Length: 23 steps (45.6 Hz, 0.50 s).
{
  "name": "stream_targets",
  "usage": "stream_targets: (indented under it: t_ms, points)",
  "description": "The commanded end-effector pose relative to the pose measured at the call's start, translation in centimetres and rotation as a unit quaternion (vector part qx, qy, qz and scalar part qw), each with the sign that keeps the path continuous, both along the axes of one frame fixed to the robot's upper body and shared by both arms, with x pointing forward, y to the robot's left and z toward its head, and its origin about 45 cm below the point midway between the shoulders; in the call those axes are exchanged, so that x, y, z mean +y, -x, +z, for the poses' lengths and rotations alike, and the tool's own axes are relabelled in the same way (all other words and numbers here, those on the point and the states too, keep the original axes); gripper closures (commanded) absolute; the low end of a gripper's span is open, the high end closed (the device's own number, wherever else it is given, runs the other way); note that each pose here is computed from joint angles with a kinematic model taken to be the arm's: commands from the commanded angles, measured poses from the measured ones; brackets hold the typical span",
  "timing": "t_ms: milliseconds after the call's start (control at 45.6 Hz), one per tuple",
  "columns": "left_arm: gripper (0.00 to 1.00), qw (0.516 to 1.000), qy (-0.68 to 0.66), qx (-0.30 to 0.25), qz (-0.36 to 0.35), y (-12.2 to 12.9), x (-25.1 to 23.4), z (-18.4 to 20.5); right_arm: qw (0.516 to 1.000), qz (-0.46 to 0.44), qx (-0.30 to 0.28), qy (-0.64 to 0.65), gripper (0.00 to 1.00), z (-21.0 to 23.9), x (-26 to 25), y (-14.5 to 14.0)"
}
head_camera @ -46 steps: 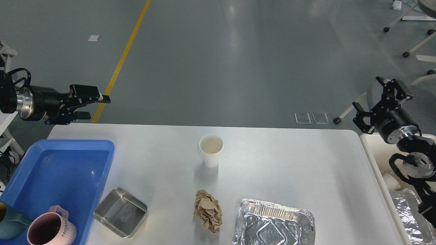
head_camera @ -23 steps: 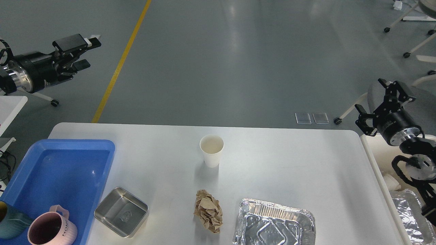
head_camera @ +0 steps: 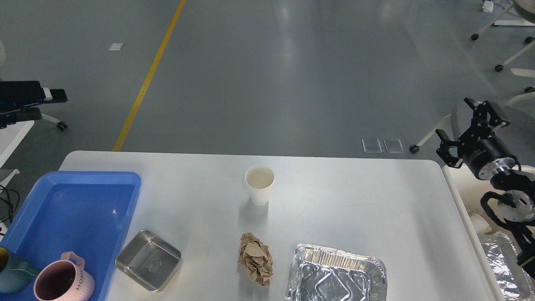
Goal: Tidy desktop
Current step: 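Raise the left gripper away from the blue bin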
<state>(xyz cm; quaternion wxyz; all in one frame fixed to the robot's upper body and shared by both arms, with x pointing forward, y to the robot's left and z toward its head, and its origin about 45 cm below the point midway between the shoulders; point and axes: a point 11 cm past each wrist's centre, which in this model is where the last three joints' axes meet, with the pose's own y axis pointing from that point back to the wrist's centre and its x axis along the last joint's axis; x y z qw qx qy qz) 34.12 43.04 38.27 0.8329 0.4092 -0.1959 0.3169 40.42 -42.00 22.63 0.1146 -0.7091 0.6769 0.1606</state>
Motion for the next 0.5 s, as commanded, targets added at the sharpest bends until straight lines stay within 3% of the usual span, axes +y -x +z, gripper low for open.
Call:
stream_targets:
  t_ms: [0,241,482]
  points:
    - [0.03,0.999,-0.038,0.035,-0.01,3.7,1.0,1.6,1.0,0.0,-0.001,0.0,0.0,0.1,0.0,0.0]
    - [0.03,0.994,-0.066,0.091,0.006,7.2,3.7,3.7,1.0,0.001,-0.003,-0.001,0.0,0.2,0.1,-0.2]
    - [0.03,0.992,-0.073,0.103,-0.002,7.1,3.6,3.1,1.0,0.001,-0.002,0.001,0.0,0.2,0.0,-0.1]
